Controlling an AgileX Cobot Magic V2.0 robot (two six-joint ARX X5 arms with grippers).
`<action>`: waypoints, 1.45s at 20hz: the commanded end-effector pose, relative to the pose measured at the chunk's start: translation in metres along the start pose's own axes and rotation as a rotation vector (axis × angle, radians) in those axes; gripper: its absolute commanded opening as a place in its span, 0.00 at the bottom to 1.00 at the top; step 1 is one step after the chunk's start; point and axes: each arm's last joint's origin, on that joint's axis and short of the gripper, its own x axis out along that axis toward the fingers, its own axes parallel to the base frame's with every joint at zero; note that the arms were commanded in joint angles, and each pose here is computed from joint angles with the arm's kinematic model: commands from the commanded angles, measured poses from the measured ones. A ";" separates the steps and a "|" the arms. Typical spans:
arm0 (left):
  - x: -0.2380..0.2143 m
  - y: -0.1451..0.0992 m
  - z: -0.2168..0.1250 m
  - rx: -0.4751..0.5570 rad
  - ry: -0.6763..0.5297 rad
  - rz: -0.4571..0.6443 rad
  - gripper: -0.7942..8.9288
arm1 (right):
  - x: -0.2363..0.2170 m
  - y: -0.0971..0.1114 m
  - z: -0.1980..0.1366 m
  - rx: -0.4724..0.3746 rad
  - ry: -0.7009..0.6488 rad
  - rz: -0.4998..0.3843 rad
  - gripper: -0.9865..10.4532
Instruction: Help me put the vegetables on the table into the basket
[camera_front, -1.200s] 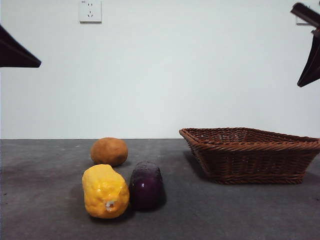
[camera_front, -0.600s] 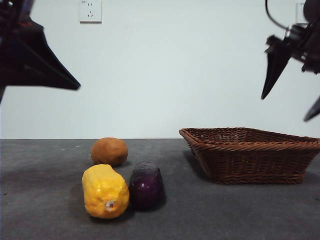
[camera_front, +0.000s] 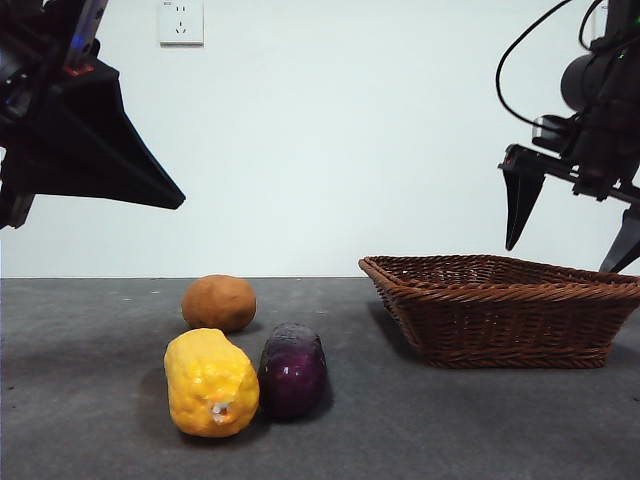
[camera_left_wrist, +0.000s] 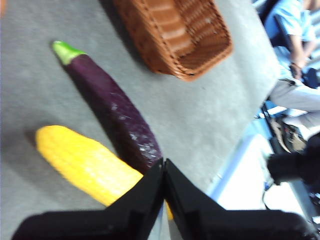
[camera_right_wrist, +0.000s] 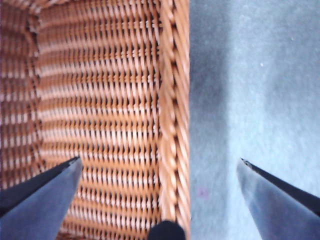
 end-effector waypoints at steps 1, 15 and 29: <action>0.001 0.001 0.000 0.019 0.000 0.014 0.08 | 0.012 -0.002 0.007 -0.024 0.033 -0.008 0.58; 0.001 0.003 0.001 -0.009 -0.024 0.104 0.08 | 0.049 -0.013 0.012 -0.029 0.132 0.038 0.08; 0.002 -0.007 0.093 -0.164 0.238 0.523 0.19 | -0.027 0.011 0.008 -0.080 0.048 0.049 0.08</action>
